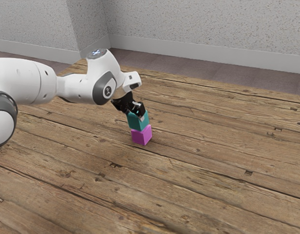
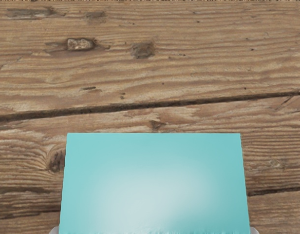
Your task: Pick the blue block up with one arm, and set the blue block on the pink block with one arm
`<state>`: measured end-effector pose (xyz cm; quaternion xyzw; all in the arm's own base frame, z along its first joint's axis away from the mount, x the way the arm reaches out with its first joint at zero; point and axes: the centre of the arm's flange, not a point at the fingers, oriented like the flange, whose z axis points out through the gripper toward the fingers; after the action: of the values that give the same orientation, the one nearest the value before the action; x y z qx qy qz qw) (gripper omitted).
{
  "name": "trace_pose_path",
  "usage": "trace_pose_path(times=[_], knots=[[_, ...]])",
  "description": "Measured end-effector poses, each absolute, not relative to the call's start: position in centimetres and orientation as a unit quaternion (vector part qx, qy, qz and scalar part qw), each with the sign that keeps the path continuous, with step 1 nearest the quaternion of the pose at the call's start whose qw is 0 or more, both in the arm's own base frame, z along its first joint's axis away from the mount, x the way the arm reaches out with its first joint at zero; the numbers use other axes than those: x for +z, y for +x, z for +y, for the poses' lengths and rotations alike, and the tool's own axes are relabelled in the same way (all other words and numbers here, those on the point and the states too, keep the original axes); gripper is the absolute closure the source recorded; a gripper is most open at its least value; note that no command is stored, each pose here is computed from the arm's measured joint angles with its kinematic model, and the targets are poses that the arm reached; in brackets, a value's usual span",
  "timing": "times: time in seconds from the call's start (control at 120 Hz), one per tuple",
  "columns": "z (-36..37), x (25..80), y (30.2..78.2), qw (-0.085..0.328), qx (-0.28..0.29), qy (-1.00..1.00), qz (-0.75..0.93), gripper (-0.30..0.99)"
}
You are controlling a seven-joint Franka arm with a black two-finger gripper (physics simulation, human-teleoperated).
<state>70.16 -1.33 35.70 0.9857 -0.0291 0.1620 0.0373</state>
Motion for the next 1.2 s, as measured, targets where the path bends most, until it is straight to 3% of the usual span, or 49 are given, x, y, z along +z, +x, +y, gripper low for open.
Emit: trace_pose_path(times=[0.583, 0.825, 1.2], knots=[[-1.2, 35.5, 71.1, 0.035, 0.165, 0.985, -0.029, 0.34], [-1.6, 35.7, 71.1, 0.038, 0.166, 0.985, -0.035, 0.11], [-1.8, 41.8, 70.4, 0.041, 0.148, 0.987, -0.049, 0.02]])
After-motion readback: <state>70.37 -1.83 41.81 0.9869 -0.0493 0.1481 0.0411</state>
